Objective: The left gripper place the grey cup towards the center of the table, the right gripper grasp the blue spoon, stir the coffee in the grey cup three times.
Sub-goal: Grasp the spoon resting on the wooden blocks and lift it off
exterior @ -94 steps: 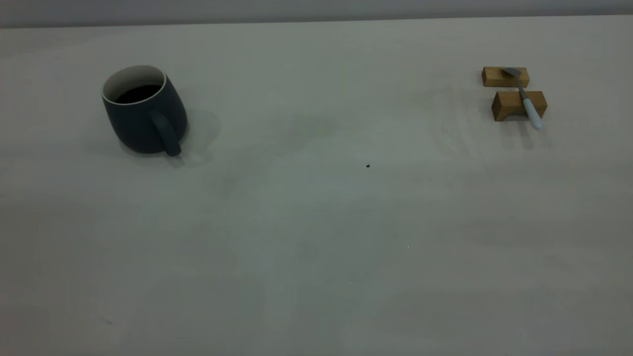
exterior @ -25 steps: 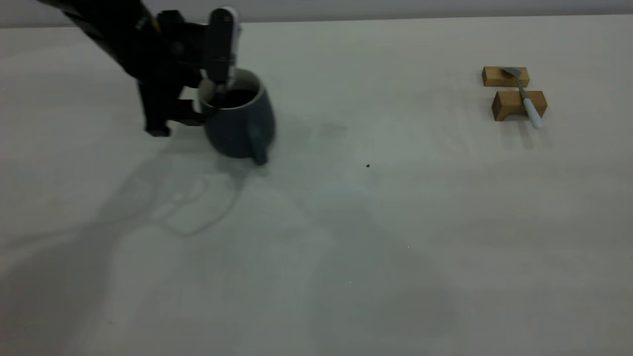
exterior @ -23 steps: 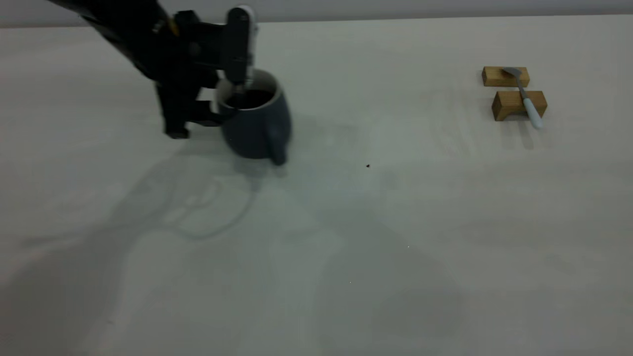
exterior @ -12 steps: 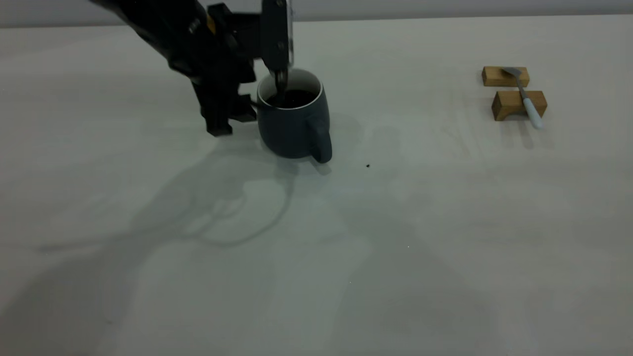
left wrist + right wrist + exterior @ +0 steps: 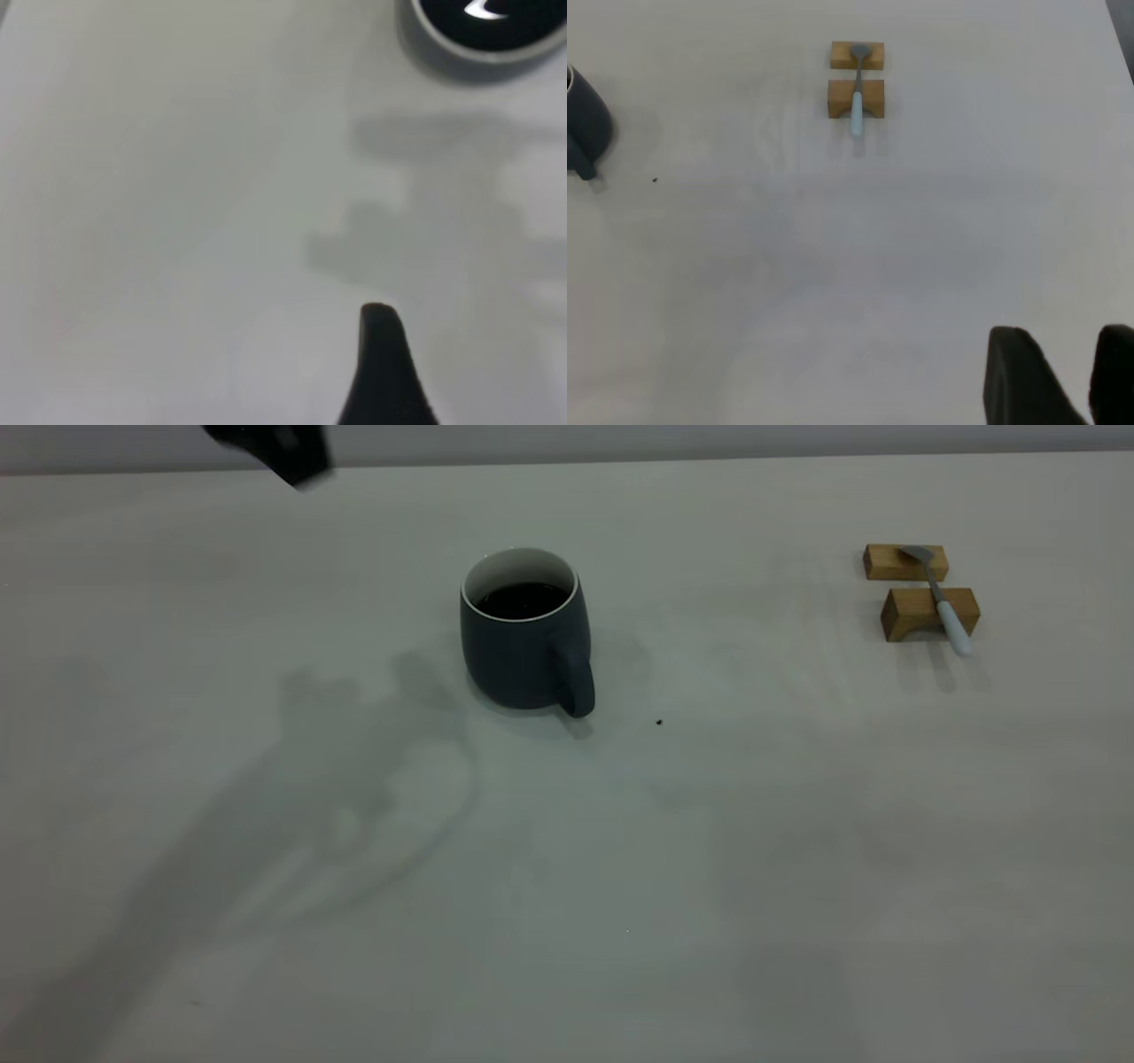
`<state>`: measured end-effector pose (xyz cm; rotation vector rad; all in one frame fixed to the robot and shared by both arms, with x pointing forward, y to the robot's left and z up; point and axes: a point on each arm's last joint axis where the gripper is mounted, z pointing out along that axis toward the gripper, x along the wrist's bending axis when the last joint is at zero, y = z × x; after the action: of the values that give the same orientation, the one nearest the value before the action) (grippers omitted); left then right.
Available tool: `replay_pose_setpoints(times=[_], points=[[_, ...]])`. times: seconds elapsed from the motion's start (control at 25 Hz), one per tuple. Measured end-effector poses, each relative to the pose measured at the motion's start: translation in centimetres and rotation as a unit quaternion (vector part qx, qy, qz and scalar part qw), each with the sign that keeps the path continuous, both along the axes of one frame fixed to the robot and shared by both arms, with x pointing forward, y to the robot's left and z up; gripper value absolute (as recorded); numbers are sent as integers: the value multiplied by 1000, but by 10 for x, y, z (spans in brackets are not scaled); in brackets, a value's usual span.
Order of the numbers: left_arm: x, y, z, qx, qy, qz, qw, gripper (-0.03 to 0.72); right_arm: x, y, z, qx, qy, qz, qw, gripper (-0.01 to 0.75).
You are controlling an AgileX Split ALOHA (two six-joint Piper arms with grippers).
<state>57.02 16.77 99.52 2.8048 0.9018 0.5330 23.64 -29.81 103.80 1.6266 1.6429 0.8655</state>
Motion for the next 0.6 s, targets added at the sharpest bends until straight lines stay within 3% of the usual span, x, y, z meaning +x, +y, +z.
replay_pose_setpoints(times=[0.24,0.44,0.6], points=[[-46,24,58,-2,43,112,993,588,0,0,0,0,0,0,1000,237],[-84,40,89,-9,80,202,976,588,0,0,0,0,0,0,1000,237],[-99,46,105,-40,65,257,963,588,0,0,0,0,0,0,1000,237]])
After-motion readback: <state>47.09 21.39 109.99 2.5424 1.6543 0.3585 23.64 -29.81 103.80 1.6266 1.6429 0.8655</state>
